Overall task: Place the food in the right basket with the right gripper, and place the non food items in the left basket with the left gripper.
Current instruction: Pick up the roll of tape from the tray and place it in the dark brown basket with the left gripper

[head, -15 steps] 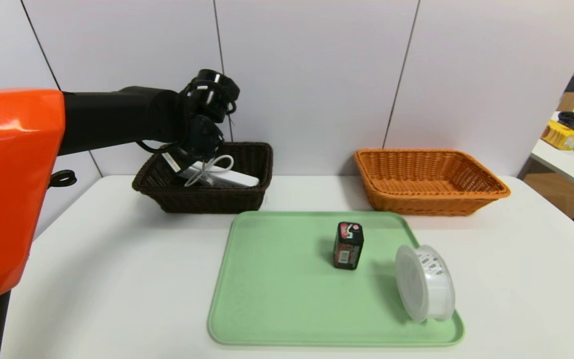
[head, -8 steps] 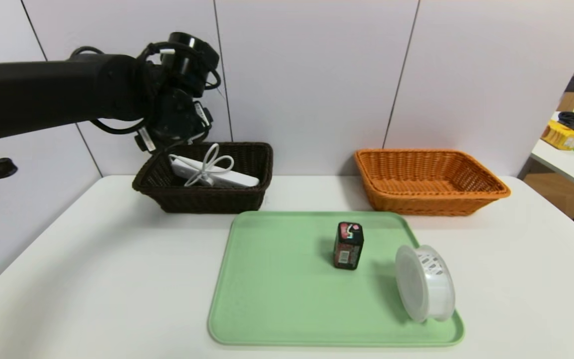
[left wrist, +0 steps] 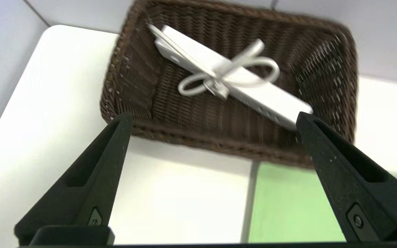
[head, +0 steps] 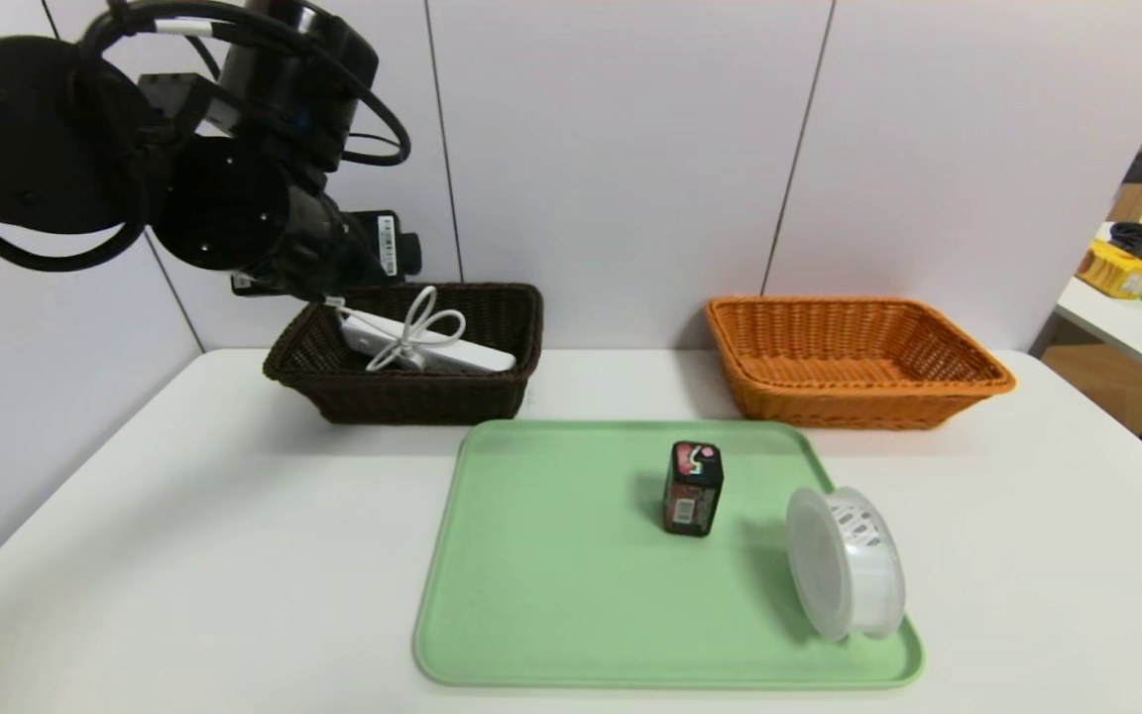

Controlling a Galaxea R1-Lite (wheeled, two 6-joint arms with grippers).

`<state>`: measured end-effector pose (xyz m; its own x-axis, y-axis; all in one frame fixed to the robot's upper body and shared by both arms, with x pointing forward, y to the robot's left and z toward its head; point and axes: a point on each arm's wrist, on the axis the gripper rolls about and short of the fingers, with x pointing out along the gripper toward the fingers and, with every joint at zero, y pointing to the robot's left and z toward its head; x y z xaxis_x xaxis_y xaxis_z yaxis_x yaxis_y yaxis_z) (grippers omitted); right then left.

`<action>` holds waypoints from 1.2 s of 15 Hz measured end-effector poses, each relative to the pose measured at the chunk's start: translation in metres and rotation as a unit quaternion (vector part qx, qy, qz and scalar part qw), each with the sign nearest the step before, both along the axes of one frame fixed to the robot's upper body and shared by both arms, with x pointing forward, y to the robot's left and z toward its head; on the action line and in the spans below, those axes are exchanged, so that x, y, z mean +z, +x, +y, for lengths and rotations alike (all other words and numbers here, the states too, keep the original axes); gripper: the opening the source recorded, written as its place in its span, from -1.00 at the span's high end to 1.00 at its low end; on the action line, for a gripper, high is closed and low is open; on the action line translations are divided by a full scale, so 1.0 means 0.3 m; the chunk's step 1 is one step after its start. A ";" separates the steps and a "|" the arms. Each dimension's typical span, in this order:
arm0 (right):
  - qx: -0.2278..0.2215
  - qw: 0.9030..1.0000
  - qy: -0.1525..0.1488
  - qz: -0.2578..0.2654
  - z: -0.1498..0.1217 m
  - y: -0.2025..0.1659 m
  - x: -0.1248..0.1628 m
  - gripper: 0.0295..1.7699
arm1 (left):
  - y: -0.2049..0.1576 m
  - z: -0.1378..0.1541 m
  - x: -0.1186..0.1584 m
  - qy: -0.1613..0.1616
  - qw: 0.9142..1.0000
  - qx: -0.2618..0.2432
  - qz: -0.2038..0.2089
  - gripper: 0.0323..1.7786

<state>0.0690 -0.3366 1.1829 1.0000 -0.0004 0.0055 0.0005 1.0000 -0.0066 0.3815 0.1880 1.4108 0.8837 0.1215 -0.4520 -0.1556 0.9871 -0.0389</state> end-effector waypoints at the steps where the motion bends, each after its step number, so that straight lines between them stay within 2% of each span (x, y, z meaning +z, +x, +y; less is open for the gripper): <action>1: 0.000 1.000 0.000 0.000 0.000 0.000 0.000 -0.92 | -0.036 -0.013 0.002 0.008 1.000 -0.027 0.005 -0.90; 6: 0.000 1.000 0.000 0.000 0.000 0.000 0.000 -0.92 | -0.178 -0.087 -0.027 0.029 0.993 -0.110 0.026 -0.90; 10: 0.000 1.000 0.000 0.000 0.000 0.000 0.000 -0.92 | -0.249 -0.173 -0.044 0.033 0.985 -0.165 0.031 -0.90; 18: 0.000 1.000 0.000 0.000 0.000 0.000 0.000 -0.92 | -0.415 -0.453 -0.076 0.034 0.951 -0.307 0.026 -0.90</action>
<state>0.0690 -0.3366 1.1829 1.0000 -0.0004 0.0051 0.0005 1.0000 -0.0072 0.2570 0.0521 1.3881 0.7738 -0.3800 -0.5068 0.4510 0.8923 0.0196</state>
